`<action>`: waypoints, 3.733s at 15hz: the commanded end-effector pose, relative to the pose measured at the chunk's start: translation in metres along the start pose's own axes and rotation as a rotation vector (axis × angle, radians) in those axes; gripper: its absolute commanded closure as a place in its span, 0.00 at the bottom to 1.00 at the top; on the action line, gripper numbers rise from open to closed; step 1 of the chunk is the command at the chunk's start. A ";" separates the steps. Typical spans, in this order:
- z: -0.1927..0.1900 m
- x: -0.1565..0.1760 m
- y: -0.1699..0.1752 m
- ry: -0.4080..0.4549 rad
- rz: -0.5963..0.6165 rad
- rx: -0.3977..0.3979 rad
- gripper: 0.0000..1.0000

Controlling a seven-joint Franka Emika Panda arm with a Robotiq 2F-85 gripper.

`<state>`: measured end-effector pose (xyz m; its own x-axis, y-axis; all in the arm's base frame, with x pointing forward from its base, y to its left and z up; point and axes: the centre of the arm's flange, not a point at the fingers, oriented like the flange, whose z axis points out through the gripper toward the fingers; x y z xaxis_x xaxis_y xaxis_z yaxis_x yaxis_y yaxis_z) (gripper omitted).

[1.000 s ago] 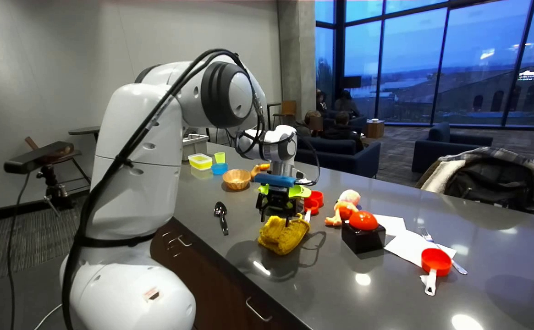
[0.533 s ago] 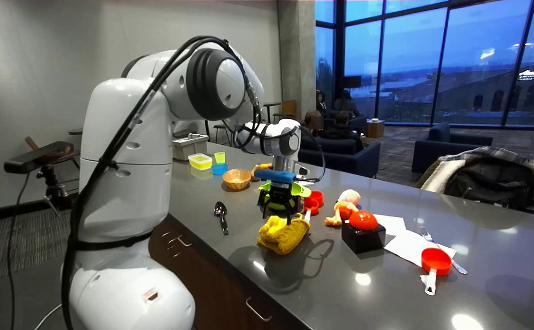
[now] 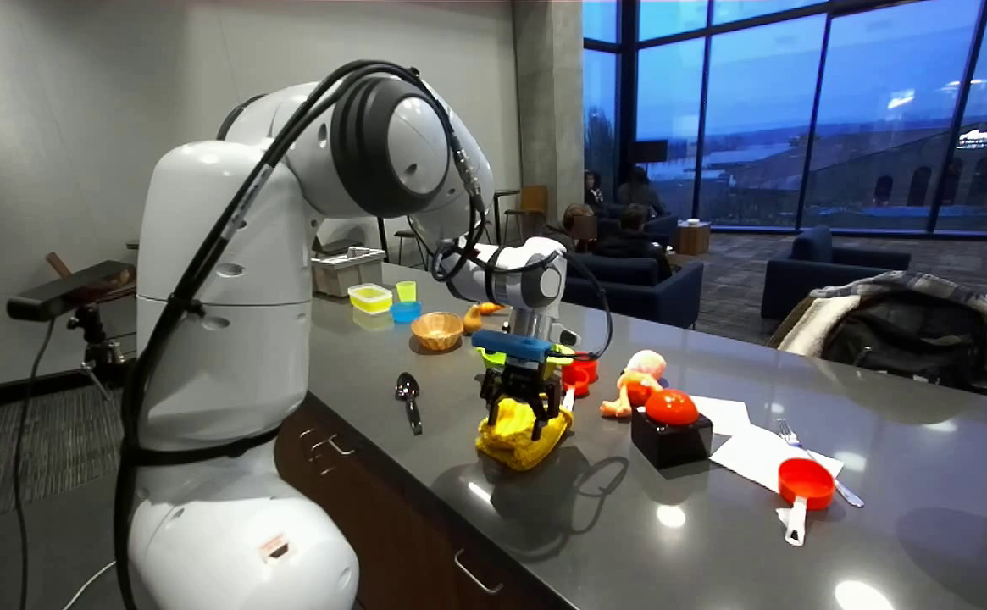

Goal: Unfold the yellow cloth and then fold it again

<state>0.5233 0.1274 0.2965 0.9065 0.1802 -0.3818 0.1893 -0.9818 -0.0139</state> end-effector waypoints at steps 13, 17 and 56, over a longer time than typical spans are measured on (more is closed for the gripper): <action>-0.016 -0.020 -0.040 0.010 -0.043 -0.021 0.00; -0.011 -0.009 -0.063 0.007 -0.112 -0.053 0.00; 0.027 0.071 -0.076 0.047 -0.244 -0.016 0.79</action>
<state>0.5690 0.2147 0.2499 0.8498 0.4011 -0.3419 0.4039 -0.9124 -0.0663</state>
